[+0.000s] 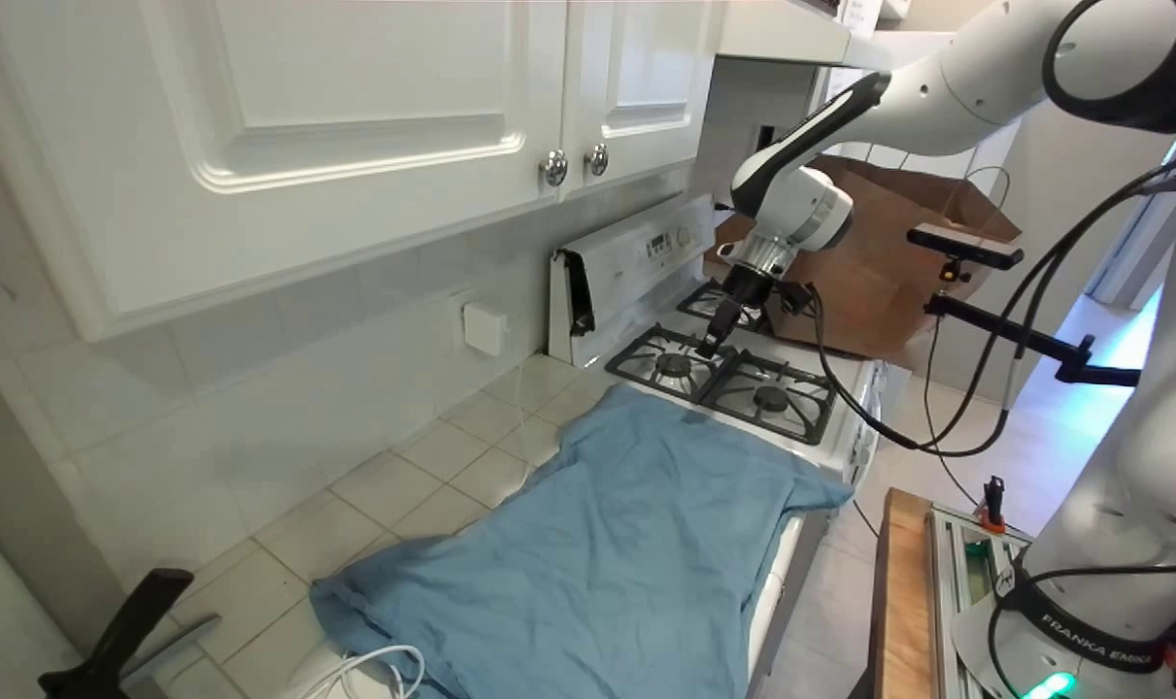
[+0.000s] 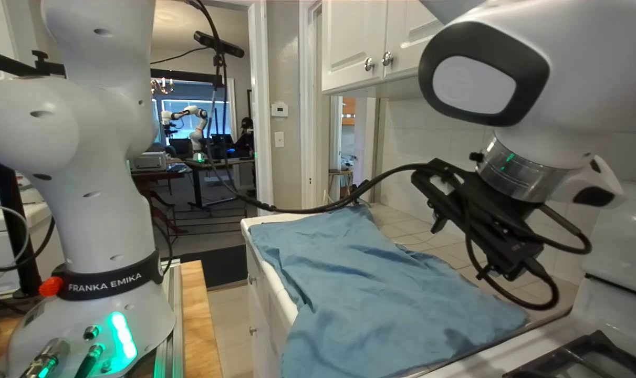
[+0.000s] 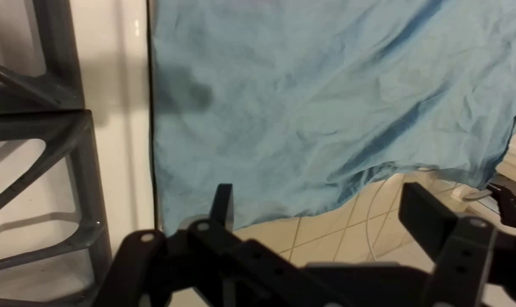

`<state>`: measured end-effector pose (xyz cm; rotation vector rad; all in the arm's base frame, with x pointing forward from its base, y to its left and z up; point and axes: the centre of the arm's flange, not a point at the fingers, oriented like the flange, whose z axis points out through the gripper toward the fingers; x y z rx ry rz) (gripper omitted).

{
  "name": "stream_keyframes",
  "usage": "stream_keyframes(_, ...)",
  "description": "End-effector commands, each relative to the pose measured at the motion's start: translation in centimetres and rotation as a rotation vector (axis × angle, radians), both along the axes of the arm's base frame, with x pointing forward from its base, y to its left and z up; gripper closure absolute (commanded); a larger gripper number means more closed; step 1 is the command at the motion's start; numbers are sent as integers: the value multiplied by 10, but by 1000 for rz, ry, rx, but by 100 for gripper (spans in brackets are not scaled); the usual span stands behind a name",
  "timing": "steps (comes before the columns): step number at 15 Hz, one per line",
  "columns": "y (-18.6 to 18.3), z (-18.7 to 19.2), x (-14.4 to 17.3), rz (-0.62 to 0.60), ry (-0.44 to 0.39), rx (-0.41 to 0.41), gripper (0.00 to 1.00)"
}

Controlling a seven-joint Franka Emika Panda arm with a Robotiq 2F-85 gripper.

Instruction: Fold the blue pillowcase in half from right to left.

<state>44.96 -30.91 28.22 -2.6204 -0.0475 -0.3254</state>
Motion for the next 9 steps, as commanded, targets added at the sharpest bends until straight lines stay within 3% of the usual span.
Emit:
stream_keyframes(1,-26,-25,37,-27,18,-11,0)
stream_keyframes(5,-28,-39,57,-89,41,-1,0)
stream_keyframes(6,-20,-34,39,-40,41,-19,0)
stream_keyframes(9,-21,-39,48,-58,53,-15,0)
